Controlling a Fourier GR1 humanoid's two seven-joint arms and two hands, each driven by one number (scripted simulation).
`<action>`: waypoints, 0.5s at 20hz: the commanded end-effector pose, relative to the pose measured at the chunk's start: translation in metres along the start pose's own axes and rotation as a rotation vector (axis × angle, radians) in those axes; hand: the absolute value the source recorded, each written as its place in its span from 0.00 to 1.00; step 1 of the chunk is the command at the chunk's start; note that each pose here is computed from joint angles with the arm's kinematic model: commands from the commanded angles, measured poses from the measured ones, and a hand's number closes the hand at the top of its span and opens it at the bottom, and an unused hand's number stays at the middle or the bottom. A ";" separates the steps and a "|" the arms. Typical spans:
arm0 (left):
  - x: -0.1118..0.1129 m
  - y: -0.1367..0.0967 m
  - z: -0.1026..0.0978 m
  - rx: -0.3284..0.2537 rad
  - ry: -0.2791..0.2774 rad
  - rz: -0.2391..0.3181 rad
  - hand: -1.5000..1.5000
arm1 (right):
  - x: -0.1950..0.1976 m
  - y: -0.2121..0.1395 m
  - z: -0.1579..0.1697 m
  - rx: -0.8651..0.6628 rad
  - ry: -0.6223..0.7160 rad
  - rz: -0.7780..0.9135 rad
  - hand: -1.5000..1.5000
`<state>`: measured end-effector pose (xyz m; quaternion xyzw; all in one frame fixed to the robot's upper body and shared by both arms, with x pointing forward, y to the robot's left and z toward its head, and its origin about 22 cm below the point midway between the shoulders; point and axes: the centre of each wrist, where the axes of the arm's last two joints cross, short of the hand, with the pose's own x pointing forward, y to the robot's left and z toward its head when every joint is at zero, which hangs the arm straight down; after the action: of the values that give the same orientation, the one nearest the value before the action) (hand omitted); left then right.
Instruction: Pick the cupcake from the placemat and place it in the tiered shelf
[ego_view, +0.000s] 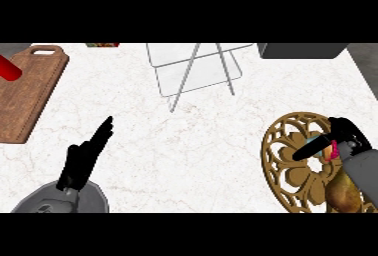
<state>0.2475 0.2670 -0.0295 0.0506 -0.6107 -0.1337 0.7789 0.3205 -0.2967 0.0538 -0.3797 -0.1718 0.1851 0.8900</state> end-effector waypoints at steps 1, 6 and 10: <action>-0.016 0.007 0.021 0.006 0.013 0.012 0.50 | -0.002 0.006 -0.005 0.012 0.175 0.004 0.00; -0.004 0.008 0.013 0.000 0.003 -0.015 0.50 | 0.013 0.015 -0.001 0.004 0.072 0.038 1.00; -0.003 -0.004 0.015 -0.001 0.006 -0.006 0.50 | 0.012 0.027 -0.013 -0.012 0.043 -0.007 1.00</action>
<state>0.2394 0.2686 -0.0308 0.0493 -0.6142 -0.1337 0.7762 0.3254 -0.2940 0.0394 -0.3968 -0.1820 0.1902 0.8793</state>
